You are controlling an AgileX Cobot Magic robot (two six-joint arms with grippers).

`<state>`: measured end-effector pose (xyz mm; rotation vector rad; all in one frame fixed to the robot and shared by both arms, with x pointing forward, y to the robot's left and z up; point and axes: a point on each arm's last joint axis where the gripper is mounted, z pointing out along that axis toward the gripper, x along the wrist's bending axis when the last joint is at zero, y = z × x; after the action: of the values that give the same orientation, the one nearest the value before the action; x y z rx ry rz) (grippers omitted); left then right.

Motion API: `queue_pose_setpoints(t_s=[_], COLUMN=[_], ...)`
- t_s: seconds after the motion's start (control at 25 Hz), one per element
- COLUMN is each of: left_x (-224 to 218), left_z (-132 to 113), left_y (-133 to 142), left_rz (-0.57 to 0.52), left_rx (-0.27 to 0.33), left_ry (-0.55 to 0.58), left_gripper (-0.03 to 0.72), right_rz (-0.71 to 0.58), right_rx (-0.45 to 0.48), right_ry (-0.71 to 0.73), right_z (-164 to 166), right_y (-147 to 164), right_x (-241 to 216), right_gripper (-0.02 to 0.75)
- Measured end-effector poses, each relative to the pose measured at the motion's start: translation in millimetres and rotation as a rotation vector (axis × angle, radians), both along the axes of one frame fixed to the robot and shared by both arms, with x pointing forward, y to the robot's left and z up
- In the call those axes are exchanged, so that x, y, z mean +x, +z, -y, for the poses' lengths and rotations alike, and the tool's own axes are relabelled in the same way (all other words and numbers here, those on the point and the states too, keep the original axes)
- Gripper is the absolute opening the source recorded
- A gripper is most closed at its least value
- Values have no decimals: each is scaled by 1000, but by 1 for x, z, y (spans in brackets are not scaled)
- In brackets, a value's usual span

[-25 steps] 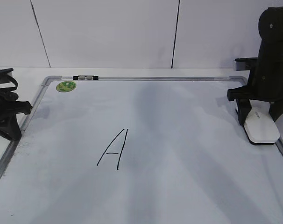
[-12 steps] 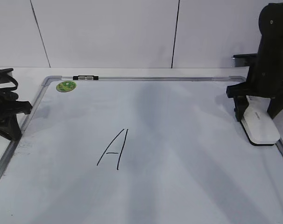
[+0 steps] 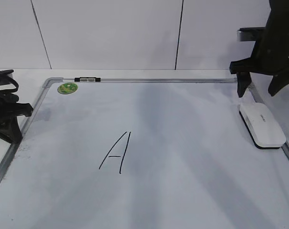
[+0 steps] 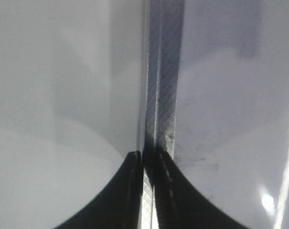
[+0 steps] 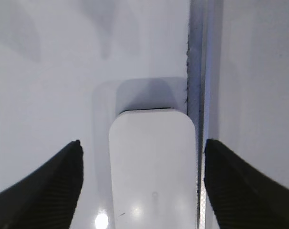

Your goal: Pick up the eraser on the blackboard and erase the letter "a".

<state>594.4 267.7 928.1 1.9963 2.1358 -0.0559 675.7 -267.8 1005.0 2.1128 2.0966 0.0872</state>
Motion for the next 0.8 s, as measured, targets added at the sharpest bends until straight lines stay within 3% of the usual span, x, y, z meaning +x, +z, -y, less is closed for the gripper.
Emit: queue_pose_setpoints(t_s=[0.24,0.52,0.8], left_x=[0,2,8], left_z=[0,-1,0], left_y=[-1,2,30], left_rz=[3,5,6], left_rx=[-1,15,5], left_ry=[2,-13,-36], left_gripper=[101,292,321], right_rz=[50,54,123], right_rx=[20,78,85], right_ry=[-3,-15,-13], right_z=[-2,-6,-5], right_y=[16,21,52], right_x=[3,1,-10], right_gripper=[558,548,547])
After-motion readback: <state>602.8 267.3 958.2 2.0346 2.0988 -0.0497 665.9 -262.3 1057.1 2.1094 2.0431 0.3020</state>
